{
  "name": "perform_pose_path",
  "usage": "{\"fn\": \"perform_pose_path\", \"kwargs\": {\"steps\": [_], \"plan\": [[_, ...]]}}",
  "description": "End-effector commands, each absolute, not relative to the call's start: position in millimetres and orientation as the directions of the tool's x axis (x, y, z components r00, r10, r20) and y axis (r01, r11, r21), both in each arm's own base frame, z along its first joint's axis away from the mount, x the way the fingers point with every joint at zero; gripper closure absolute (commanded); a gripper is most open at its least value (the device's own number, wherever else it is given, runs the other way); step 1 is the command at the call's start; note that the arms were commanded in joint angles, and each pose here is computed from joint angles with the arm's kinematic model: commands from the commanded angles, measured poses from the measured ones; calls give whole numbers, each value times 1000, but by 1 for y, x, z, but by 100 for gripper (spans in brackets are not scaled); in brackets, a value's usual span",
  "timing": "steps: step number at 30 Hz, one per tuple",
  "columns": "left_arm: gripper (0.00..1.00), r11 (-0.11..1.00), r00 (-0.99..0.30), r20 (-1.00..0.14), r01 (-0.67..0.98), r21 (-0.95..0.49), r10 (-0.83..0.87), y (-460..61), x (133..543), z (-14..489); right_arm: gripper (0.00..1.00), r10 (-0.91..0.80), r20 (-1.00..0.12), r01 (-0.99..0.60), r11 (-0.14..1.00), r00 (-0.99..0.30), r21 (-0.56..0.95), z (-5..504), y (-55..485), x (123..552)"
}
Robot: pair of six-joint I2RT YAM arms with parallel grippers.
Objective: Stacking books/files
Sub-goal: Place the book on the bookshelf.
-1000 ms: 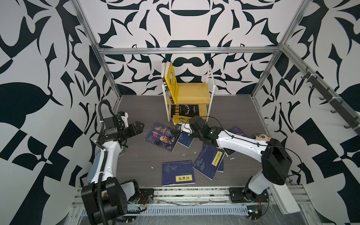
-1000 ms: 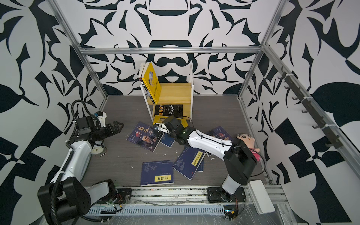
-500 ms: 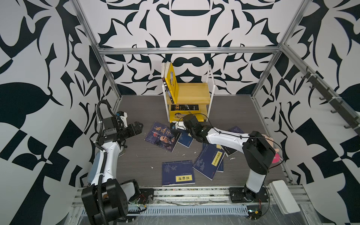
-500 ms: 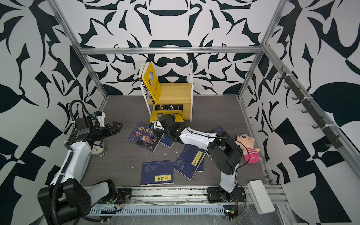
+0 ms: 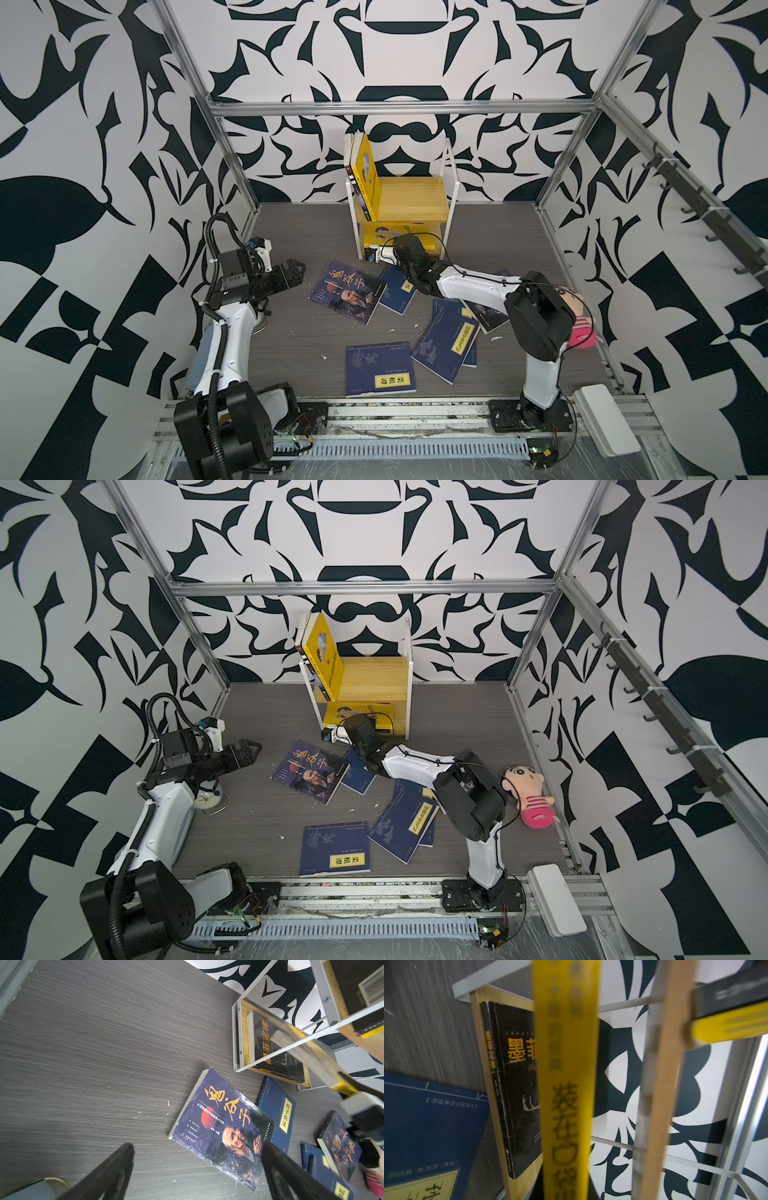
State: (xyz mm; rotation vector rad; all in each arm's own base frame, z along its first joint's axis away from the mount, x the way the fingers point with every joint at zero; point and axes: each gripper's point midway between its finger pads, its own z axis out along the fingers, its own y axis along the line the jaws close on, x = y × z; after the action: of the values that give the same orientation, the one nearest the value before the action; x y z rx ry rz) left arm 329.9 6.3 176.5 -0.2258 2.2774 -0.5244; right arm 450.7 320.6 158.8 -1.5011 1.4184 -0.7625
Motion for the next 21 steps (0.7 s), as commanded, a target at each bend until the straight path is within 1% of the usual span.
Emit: {"fn": "perform_pose_path", "kwargs": {"steps": [1, 5, 10, 14, 21], "plan": [[0, 898, -681, -660, 9, -441, -317, 7, 327, 180, 100, -957, -246, -275, 197, 157, -941, 213, 329, 471], [0, 896, -677, -664, 15, -444, -318, 5, 327, 181, 100, -960, -230, -364, 160, 158, -918, 181, 334, 471], [0, 896, -675, -666, 16, -445, -318, 5, 327, 182, 99, -957, -252, -538, 139, 143, -832, 144, 334, 464], [0, 895, -678, -661, 11, -446, -321, 6, 327, 181, 92, -958, -257, -582, 136, 129, -802, 134, 334, 471], [0, 895, -678, -662, 12, -446, -321, 6, 327, 181, 71, -963, -242, -680, 101, 116, -726, 120, 334, 476]]}}
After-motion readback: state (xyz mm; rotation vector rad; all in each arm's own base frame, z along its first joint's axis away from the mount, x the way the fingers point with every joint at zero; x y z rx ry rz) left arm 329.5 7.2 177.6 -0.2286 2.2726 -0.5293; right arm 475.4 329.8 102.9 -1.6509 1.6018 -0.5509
